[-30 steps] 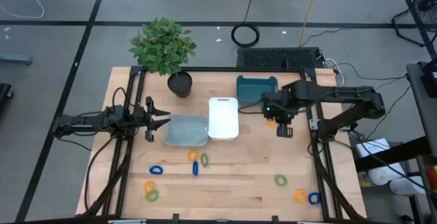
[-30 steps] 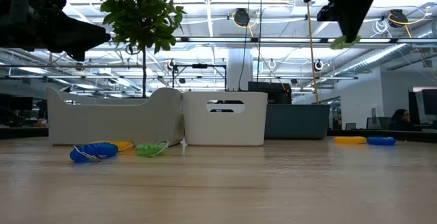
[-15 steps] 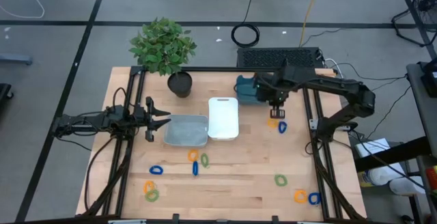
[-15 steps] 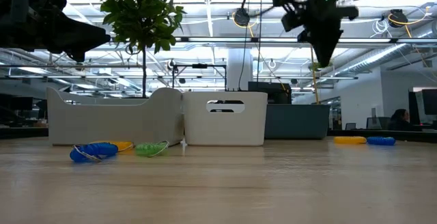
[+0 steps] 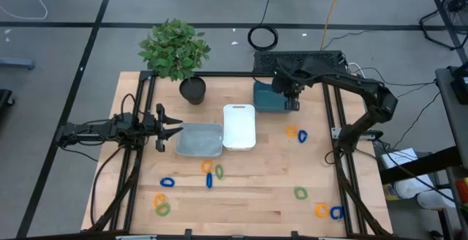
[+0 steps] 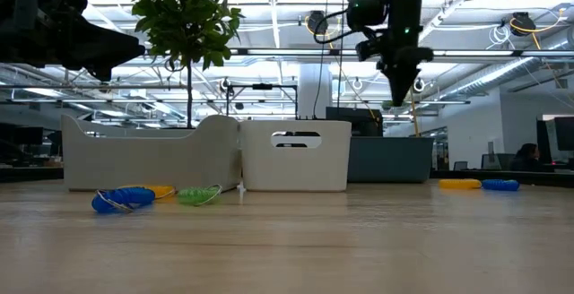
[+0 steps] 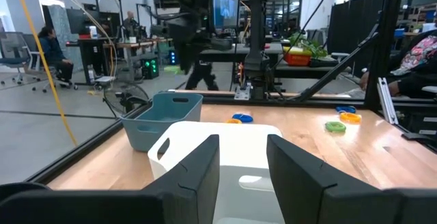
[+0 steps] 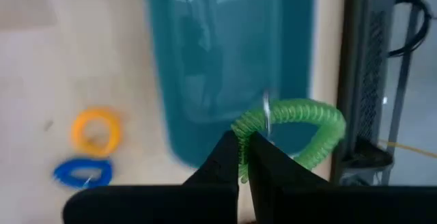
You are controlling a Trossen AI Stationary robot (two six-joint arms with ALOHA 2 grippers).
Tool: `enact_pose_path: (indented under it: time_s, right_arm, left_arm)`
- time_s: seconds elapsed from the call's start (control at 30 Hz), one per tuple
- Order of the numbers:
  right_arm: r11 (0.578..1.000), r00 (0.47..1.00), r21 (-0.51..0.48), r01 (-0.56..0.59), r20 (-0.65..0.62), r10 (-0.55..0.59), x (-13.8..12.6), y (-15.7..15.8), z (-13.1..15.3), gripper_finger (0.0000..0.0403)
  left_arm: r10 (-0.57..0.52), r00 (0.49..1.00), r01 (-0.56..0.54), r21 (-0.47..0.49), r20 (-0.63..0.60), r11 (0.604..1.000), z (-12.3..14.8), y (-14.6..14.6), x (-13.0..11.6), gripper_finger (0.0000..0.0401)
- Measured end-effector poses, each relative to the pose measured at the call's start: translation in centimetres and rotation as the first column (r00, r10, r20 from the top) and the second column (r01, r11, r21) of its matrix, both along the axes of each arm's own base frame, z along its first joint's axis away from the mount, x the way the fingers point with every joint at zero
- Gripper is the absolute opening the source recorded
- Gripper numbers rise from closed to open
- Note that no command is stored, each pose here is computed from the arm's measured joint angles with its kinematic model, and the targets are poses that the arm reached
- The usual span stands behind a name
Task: Sort spring keychains
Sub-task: Put the green spring keychain into the blue bin
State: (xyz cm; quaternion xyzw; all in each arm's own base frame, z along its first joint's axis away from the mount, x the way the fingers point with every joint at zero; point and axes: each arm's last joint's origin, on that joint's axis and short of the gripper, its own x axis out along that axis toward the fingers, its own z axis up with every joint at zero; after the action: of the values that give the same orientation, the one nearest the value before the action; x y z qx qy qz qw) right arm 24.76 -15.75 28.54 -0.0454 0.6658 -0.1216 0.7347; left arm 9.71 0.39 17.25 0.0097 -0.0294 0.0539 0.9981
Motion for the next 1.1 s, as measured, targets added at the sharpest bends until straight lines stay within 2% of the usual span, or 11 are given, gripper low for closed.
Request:
enact_pose_path:
  time_s: [0.37, 0.77, 1.1]
  right_arm:
    - [0.996, 0.994, 0.054, 0.065, -0.088, -0.06, 0.6, -3.8, -3.9, 0.0]
    - [0.993, 0.994, 0.101, 0.068, -0.098, -0.058, 2.4, -4.7, -7.9, 0.0]
    - [0.992, 0.996, 0.112, 0.06, -0.075, -0.052, 2.1, -4.4, -10.0, 0.0]
  left_arm:
    - [0.0, 1.0, 0.0, 0.0, 0.0, 1.0, 0.0, 0.0, 0.0, 0.0131]
    - [0.0, 1.0, 0.0, 0.0, 0.0, 1.0, 0.0, 0.0, 0.0, 0.0131]
    - [0.0, 1.0, 0.0, 0.0, 0.0, 1.0, 0.0, 0.0, 0.0, 0.0131]
